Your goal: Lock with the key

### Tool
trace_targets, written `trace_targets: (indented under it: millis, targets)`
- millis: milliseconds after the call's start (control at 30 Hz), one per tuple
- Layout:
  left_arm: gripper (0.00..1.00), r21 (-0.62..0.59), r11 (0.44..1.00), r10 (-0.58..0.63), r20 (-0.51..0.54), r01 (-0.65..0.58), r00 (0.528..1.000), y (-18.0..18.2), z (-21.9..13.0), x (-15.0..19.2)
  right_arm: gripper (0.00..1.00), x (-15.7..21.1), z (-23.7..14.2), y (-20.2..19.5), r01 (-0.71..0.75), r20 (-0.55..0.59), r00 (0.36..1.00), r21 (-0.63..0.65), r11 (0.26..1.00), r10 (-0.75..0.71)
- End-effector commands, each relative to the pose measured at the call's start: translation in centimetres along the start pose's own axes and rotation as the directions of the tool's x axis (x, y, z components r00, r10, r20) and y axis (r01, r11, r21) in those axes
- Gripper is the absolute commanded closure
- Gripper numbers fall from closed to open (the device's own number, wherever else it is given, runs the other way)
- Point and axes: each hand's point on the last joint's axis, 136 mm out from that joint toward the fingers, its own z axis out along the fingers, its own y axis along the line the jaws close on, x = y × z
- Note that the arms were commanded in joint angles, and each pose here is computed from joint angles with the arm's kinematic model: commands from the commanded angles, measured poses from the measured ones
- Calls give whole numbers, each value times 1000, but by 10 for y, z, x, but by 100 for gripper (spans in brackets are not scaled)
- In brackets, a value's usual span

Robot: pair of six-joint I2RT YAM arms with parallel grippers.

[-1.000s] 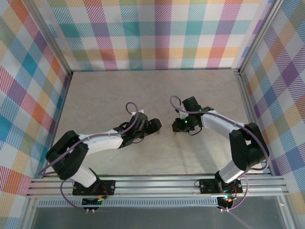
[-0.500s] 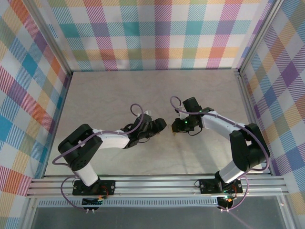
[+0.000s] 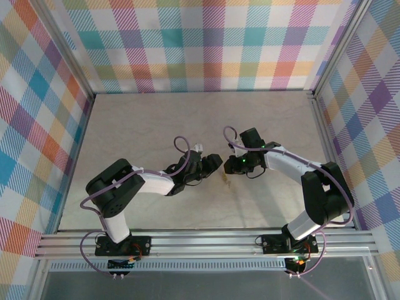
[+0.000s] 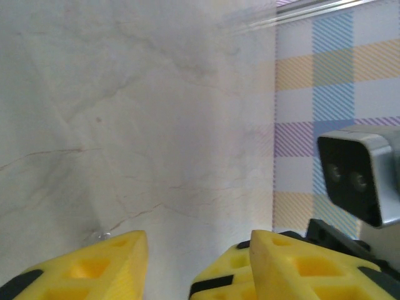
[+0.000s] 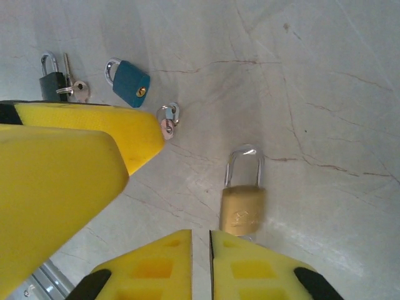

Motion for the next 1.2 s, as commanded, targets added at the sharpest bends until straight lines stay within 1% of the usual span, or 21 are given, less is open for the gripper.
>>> trace_targets:
  millis: [0, 100, 233, 267, 367, 433, 567, 600, 667, 733, 833, 1067, 1167]
  targets:
    - [56, 85, 996, -38, -24, 40, 999, -12, 5, 10, 100, 1, -1, 8, 1, 4, 1000, -38, 999, -1]
    - [61, 95, 994, -49, -46, 53, 998, -10, 8, 14, 100, 2, -1, 6, 3, 1, 1000, -27, 1000, -2]
    - [61, 79, 996, -44, 15, 43, 999, -3, -11, -6, 100, 5, -4, -7, -4, 6, 1000, 54, 999, 4]
    - [60, 60, 998, -31, 30, 30, 999, -1, -16, -10, 93, 6, -3, -9, -14, 7, 1000, 64, 998, 13]
    - [55, -2, 1000, 29, 52, -29, 998, 1, -27, -15, 75, 17, 5, -8, -23, -25, 999, 97, 995, 26]
    - [53, -28, 998, 54, 66, -52, 996, 2, -32, -16, 67, 25, 12, -11, -42, -44, 998, 146, 988, 49]
    - [52, -59, 995, 81, 76, -76, 994, 5, -39, -18, 47, 37, 21, -20, -139, -40, 988, 213, 967, 151]
    - [52, -68, 994, 86, 75, -81, 993, 6, -40, -17, 43, 41, 23, -23, -164, -35, 984, 235, 958, 177]
    - [51, -81, 992, 101, 79, -94, 992, 5, -44, -18, 39, 46, 28, -29, -197, -24, 977, 271, 942, 211]
    - [51, -93, 990, 117, 87, -109, 989, 5, -49, -20, 36, 48, 30, -38, -247, 4, 966, 307, 919, 258]
    - [50, -115, 985, 145, 104, -133, 984, 3, -57, -24, 35, 50, 34, -43, -295, 32, 953, 318, 901, 301]
    - [49, -153, 972, 201, 140, -180, 969, 0, -77, -32, 34, 42, 35, -40, -245, 65, 968, 446, 861, 242]
    - [48, -173, 966, 219, 149, -192, 964, 0, -84, -34, 36, 45, 36, -50, -264, 54, 959, 521, 812, 277]
